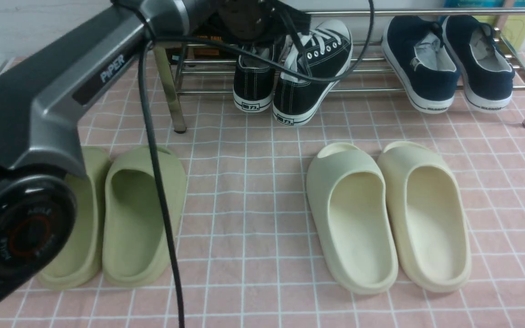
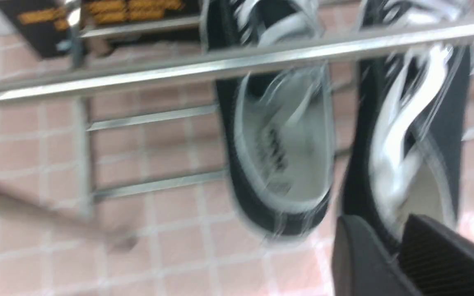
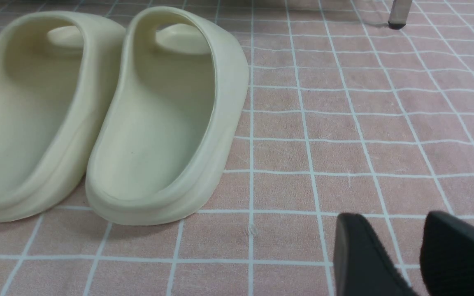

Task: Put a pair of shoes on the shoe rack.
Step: Use the left arm to put a shoe into the shoe rack

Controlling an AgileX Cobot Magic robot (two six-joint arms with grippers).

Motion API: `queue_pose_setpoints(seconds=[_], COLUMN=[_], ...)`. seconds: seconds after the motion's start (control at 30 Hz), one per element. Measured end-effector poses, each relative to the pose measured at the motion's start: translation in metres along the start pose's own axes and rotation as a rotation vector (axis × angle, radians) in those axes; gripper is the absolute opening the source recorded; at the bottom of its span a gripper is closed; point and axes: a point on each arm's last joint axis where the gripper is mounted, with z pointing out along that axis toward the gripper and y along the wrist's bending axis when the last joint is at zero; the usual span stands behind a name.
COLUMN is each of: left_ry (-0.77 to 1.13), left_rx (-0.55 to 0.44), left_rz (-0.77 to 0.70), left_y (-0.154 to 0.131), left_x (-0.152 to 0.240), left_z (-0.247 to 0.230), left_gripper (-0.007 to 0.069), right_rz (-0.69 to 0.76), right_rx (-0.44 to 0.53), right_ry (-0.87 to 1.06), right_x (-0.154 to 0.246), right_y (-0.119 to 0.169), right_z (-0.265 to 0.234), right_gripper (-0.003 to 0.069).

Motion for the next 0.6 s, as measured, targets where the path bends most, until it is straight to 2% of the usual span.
queue_pose_setpoints(seconds=[0.1,0.17,0.3,0.6], left_ry=[0.134,0.184,0.295,0.168], left_rx=[-0.025,-0.018,0.078,0.180], left_rz=[0.017,0.021,0.029,-0.002], left_y=[-0.004,-0.008,-0.025,-0.038], left_x=[0.019,0.029,0.054,0.051], left_z=[0.024,0.038,0.074,0.092], left_gripper=[0.0041,0.0024,0.0011,0.0011], right_rz=[0.000,0.000,0.000,0.000], right_rx=[0.000,0.000,0.000,0.000], right_ry=[0.000,0.000,0.000,0.000], right_x=[0.000,0.000,0.000,0.000], right_y=[0.000,0.000,0.000,0.000], right_z=[0.000,0.000,0.000,0.000], right_gripper=[0.0240,0.0240,0.0240,0.0240])
